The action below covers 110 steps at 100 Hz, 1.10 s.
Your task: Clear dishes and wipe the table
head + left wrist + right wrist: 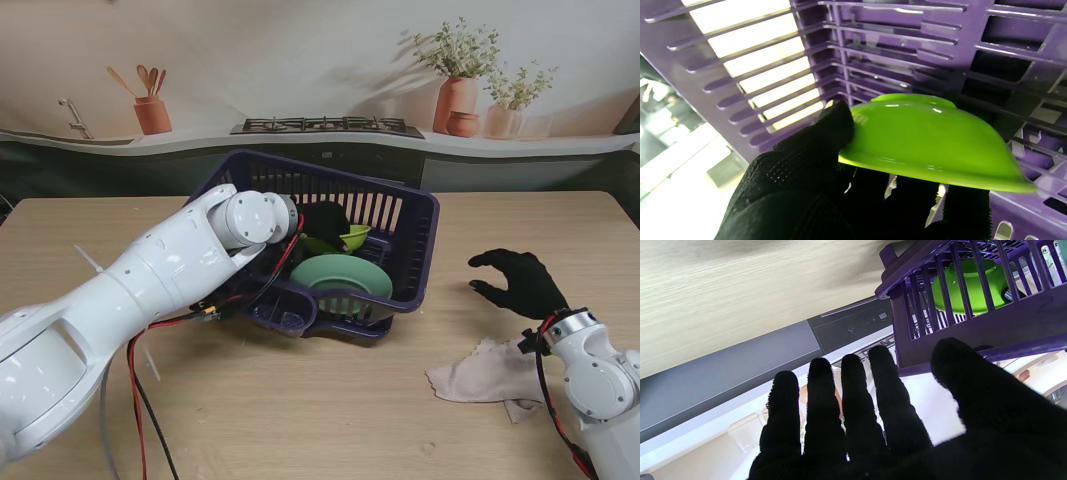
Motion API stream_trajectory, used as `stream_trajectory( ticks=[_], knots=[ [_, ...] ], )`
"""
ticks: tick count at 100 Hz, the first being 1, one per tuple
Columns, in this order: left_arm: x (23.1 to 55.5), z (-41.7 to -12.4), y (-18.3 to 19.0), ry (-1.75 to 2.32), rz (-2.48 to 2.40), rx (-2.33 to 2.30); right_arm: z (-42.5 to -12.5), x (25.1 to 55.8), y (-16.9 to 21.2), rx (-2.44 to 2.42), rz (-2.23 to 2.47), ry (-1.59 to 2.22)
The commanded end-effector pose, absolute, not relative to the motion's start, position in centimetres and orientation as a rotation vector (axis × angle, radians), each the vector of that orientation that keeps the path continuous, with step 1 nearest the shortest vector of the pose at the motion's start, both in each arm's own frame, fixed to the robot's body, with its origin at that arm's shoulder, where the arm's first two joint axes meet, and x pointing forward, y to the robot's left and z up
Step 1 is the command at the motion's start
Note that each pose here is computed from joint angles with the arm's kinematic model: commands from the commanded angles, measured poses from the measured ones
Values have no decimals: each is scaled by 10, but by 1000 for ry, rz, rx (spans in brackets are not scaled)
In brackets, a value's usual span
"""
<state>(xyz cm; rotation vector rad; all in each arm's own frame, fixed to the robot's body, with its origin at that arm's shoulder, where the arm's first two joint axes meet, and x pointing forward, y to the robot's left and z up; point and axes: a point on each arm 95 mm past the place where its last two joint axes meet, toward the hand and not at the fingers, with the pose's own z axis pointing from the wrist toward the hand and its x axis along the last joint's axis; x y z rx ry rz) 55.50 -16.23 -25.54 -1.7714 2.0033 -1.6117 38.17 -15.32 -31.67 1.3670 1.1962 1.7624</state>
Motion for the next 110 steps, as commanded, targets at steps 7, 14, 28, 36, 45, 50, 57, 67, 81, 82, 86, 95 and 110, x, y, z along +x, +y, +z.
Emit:
stream_trajectory(
  ticks=[7, 14, 28, 36, 45, 50, 57, 67, 81, 82, 86, 95, 110],
  knots=[
    [549, -257, -167, 2037, -1602, -1779, -319, 380, -152, 1372, 1759, 1213],
    [548, -256, -167, 2046, -1600, -1776, -319, 381, -152, 1370, 1760, 1214],
    [547, -254, -166, 2075, -1587, -1762, -319, 381, -152, 1369, 1761, 1214],
    [546, -253, -165, 2090, -1582, -1748, -319, 381, -152, 1368, 1761, 1214],
    [546, -253, -165, 2090, -1579, -1760, -319, 381, -152, 1368, 1761, 1215],
    [545, -253, -166, 2082, -1581, -1778, -319, 381, -152, 1368, 1761, 1216],
    [544, -253, -166, 2074, -1586, -1793, -319, 381, -152, 1368, 1761, 1215],
    [544, -251, -166, 2070, -1596, -1794, -319, 381, -152, 1368, 1760, 1215],
    [542, -248, -165, 2057, -1611, -1804, -319, 381, -152, 1366, 1761, 1215],
    [542, -248, -165, 2055, -1611, -1806, -319, 381, -152, 1366, 1761, 1215],
    [541, -247, -165, 2052, -1610, -1813, -319, 381, -152, 1367, 1761, 1215],
    [541, -244, -165, 2043, -1624, -1804, -319, 381, -152, 1367, 1762, 1214],
    [540, -239, -163, 2032, -1649, -1787, -319, 381, -152, 1364, 1764, 1213]
  ],
)
